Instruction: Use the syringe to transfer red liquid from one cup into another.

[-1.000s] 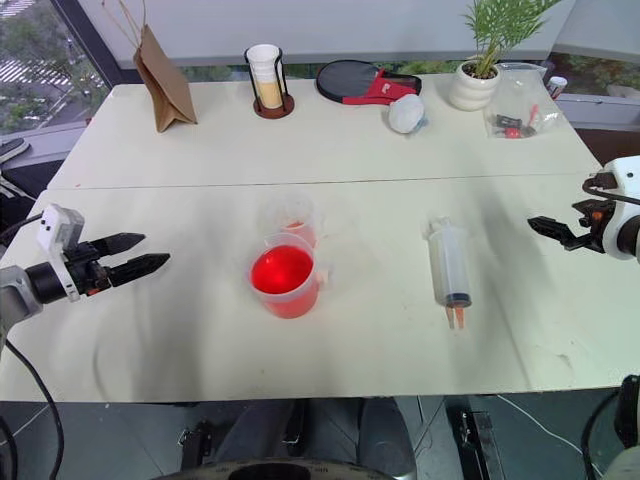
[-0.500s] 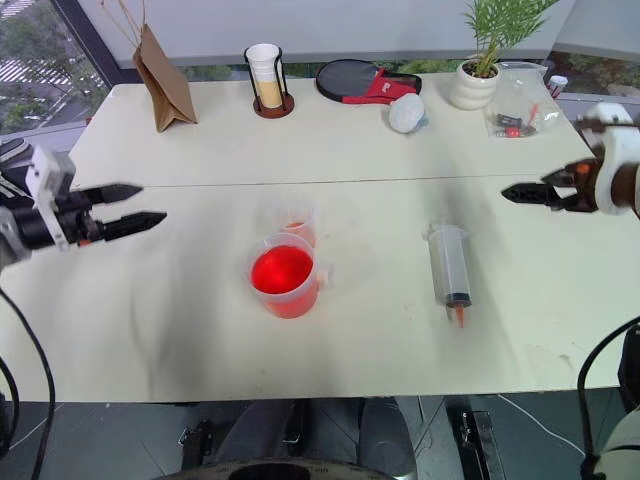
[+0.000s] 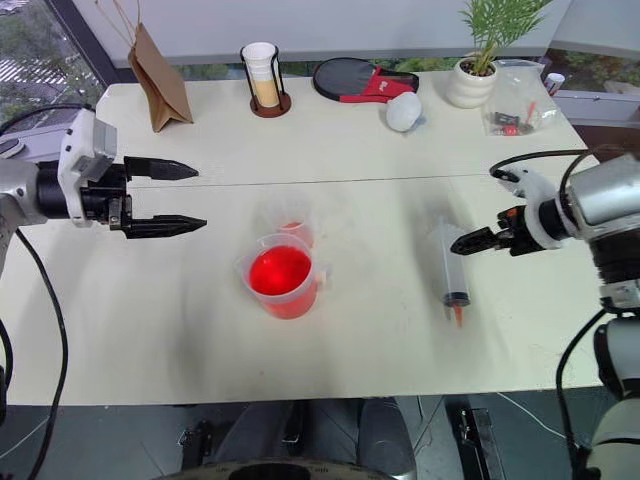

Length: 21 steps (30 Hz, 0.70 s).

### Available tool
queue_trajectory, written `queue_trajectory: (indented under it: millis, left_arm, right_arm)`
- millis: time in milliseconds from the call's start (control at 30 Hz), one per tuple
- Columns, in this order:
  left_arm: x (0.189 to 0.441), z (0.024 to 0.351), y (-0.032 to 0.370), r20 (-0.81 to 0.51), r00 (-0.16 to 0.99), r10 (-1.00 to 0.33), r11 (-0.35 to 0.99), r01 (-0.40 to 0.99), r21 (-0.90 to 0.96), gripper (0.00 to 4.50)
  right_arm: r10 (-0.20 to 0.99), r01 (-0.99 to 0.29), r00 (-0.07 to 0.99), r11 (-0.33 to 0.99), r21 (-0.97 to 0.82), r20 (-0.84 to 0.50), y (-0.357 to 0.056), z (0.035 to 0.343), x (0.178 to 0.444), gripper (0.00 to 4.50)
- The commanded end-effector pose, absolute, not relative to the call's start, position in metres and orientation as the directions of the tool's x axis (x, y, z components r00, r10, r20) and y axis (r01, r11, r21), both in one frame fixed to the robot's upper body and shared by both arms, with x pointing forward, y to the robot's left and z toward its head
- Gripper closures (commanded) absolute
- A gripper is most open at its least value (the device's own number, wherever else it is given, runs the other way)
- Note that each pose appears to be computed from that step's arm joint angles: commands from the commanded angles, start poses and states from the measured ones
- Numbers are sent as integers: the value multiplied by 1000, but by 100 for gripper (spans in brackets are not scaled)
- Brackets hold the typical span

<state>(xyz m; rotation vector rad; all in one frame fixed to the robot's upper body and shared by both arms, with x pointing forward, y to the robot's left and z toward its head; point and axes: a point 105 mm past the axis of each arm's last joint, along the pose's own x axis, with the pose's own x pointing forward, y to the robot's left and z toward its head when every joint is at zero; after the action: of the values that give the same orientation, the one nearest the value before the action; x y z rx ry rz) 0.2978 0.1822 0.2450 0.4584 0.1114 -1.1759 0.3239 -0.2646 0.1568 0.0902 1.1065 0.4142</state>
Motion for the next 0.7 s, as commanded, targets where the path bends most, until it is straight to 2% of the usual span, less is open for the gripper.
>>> queue_trajectory:
  millis: [33,100,200,300,367,500,567,633,667,700]
  left_arm:
    - [294,253,176,-283,393,-875,302,899,315,4]
    - [296,251,175,-264,404,-876,319,895,310,4]
    - [298,246,176,-254,430,-867,350,886,305,0]
    - [294,246,178,-245,437,-866,361,884,298,0]
    - [296,248,180,-235,458,-857,382,872,304,0]
    - [298,242,183,-251,478,-842,397,864,310,0]
    - [300,240,190,-258,491,-832,414,859,301,0]
    - [302,242,198,-243,499,-832,432,857,280,0]
    - [305,245,202,-231,509,-829,447,851,275,0]
    - [308,248,206,-222,517,-826,457,847,272,0]
  right_arm:
    - [368,-278,400,921,272,-839,-255,167,330,0]
    - [342,-301,392,925,232,-854,-251,158,334,0]
    - [268,-288,399,945,157,-877,-254,139,341,83]
    - [242,-275,403,952,135,-883,-256,133,342,237]
    - [234,-269,394,954,132,-889,-253,128,340,307]
    - [231,-301,435,948,100,-870,-248,132,345,308]
    - [291,-345,500,931,121,-816,-237,154,355,308]
    - [438,-429,554,879,208,-708,-213,193,365,308]
    - [581,-563,594,794,228,-557,-190,237,370,308]
    - [670,-655,596,725,215,-442,-174,269,369,308]
